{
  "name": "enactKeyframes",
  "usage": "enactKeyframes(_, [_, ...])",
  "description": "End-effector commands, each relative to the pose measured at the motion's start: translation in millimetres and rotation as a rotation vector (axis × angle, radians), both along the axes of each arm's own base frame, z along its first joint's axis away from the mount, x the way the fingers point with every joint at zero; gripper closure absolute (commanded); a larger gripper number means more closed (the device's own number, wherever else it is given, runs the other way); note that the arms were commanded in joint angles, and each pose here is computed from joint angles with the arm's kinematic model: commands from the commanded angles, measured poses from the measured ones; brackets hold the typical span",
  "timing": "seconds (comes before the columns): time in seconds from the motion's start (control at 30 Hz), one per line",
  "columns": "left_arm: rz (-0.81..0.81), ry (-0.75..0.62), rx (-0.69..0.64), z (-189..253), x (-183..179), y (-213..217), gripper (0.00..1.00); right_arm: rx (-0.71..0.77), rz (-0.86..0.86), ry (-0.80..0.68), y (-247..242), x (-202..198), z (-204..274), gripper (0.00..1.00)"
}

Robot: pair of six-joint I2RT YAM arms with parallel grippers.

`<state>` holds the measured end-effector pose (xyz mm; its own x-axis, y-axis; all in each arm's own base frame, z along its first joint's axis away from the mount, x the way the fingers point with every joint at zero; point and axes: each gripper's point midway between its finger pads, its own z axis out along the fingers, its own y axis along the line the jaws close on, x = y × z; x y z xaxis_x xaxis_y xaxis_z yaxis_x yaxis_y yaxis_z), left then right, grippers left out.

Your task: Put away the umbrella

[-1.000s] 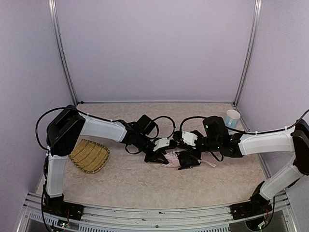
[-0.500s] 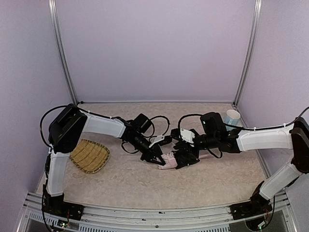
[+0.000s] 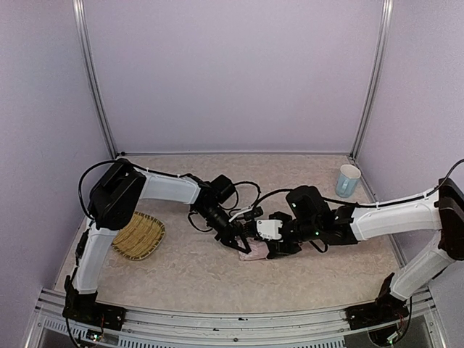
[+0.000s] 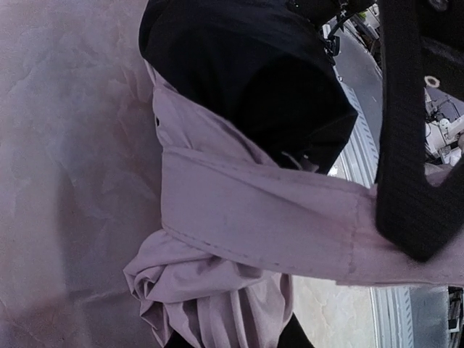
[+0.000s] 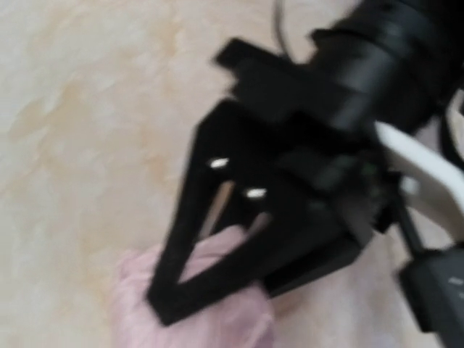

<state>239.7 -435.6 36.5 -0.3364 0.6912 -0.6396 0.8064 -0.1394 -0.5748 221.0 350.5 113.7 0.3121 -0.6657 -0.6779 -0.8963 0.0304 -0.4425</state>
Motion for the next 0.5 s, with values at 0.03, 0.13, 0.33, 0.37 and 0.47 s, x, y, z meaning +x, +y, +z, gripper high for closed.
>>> enactKeyframes(0.03, [0.131,0.017,0.198,-47.8,31.1,24.9,1.0,0.049,0.274,-0.076,43.2,-61.7,36.5,1.0])
enactKeyframes(0.13, [0.14,0.031,0.213,-51.8,38.3,32.4,1.0,-0.078,0.292,-0.051,32.2,-77.1,4.7,1.0])
enactKeyframes(0.33, [0.126,0.071,0.259,-64.1,37.1,43.9,1.0,-0.268,0.294,-0.052,12.1,-86.1,-40.9,1.0])
enactKeyframes(0.37, [0.122,0.073,0.264,-64.8,36.4,45.1,1.0,-0.295,0.297,-0.057,8.1,-86.4,-46.0,1.0])
enactKeyframes(0.47, [0.113,0.072,0.269,-65.7,35.2,47.3,1.0,-0.383,0.301,-0.08,-6.9,-86.6,-62.5,1.0])
